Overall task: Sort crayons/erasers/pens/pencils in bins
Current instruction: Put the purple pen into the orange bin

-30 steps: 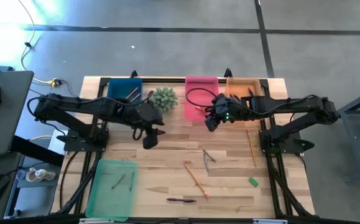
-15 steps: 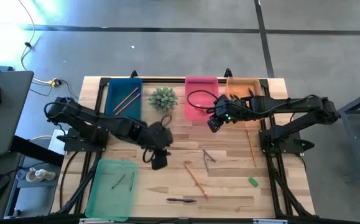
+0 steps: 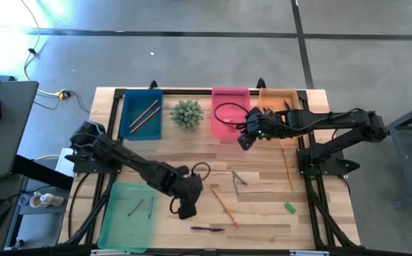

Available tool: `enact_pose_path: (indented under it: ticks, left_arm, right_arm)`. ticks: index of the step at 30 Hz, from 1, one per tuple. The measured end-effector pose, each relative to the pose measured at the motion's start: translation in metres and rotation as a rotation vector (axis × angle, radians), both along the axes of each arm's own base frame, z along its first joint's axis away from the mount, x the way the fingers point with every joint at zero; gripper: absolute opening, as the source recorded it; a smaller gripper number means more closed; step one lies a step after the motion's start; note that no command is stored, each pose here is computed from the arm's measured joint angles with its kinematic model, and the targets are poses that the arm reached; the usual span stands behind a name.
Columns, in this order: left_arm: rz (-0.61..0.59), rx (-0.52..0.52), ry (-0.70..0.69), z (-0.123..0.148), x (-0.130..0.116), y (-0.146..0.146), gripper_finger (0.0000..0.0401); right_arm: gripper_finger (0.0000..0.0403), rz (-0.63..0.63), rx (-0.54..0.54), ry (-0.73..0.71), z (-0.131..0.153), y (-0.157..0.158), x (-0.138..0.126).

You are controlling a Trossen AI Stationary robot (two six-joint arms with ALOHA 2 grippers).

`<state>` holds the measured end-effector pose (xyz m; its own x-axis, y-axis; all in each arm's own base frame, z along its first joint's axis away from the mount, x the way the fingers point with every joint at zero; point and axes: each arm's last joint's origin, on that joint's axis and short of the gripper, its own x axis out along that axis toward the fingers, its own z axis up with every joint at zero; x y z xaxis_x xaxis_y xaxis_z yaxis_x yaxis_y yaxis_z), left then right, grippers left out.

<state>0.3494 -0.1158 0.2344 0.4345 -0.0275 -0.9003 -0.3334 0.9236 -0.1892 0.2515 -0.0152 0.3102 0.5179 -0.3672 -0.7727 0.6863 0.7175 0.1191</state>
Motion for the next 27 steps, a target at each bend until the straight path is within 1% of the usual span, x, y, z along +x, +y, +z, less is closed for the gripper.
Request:
enact_pose_path:
  ticks: [5, 8, 11, 18, 23, 27]
  left_arm:
    - [0.045, -0.054, -0.009, -0.01, 0.006, -0.012, 0.0163]
    - [0.032, -0.087, -0.053, -0.013, 0.011, -0.021, 0.0163]
    - [0.009, -0.096, -0.065, -0.019, 0.013, -0.03, 0.0163]
    - [-0.021, -0.072, -0.062, -0.032, 0.012, -0.048, 0.0163]
    - [-0.041, -0.064, -0.082, -0.033, 0.009, -0.059, 0.0163]
    - [-0.106, -0.052, -0.129, -0.032, 0.008, -0.071, 0.0163]
  right_arm:
    - [0.0171, -0.011, -0.016, 0.0, 0.0, 0.0, 0.0]
    - [0.0171, -0.01, -0.016, 0.0, 0.0, 0.0, 0.0]
    - [0.0171, -0.011, -0.016, 0.0, 0.0, -0.001, 0.0]
    - [0.0171, -0.011, -0.016, 0.001, 0.0, -0.001, 0.0]
    - [0.0171, -0.01, -0.016, 0.001, 0.0, 0.0, 0.0]
    - [0.0171, -0.01, -0.016, 0.0, 0.0, -0.001, 0.0]
